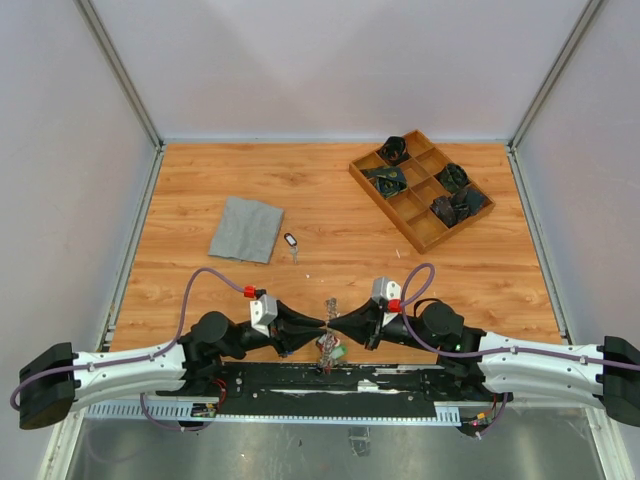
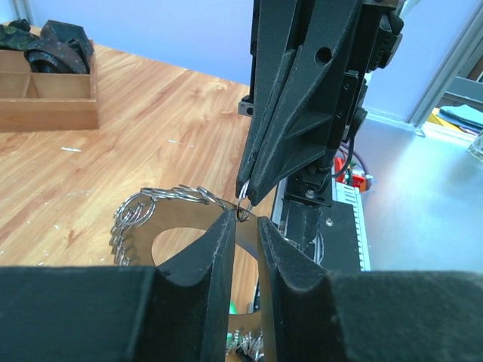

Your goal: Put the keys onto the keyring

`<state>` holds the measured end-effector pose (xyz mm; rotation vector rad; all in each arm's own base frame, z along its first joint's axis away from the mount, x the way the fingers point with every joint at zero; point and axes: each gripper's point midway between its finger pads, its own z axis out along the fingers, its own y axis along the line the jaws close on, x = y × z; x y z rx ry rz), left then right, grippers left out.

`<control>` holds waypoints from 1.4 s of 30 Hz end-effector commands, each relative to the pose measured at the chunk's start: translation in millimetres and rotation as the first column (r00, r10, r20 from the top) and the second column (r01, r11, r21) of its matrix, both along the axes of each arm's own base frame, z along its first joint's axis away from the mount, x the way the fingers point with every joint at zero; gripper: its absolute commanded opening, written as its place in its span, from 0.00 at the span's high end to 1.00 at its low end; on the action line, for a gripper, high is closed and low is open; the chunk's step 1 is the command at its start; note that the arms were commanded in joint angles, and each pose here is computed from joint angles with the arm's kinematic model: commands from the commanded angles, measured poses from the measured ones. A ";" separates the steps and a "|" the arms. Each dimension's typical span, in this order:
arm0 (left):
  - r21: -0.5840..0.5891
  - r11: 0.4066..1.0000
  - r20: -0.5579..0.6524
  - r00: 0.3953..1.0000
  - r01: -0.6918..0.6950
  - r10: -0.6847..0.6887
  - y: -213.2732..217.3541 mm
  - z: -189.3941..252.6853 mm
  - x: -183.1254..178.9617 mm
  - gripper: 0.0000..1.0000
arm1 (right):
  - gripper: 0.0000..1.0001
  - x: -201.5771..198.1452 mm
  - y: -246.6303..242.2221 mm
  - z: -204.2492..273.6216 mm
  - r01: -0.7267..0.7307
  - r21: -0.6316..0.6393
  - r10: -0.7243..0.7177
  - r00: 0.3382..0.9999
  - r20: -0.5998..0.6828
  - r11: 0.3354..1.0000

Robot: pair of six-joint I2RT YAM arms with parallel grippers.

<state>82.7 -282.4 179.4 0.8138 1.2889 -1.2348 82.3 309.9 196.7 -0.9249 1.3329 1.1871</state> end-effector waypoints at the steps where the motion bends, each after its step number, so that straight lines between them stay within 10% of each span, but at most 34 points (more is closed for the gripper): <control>1: -0.059 0.998 0.038 0.999 0.020 -0.018 -2.4 18.3 -2.4 0.78 | 0.99 -5.2 1.0 27.5 -0.040 0.105 0.036 0.999 0.032 0.994; 23: -0.058 0.997 0.108 0.993 0.060 -0.053 -7.8 38.8 -7.0 0.99 | 0.99 -24.2 2.3 19.7 -0.151 0.036 0.149 0.987 0.061 0.988; 32: 0.134 0.990 0.148 0.987 0.041 -0.061 -9.5 30.0 -1.5 0.99 | 0.71 -20.5 -13.5 20.4 -0.131 -0.168 0.161 0.971 0.176 0.977; 42: 0.367 0.929 0.166 0.979 0.053 -0.121 -14.0 10.3 3.3 0.99 | 0.67 -15.0 -34.5 10.9 -0.108 -0.438 0.214 0.957 0.198 0.892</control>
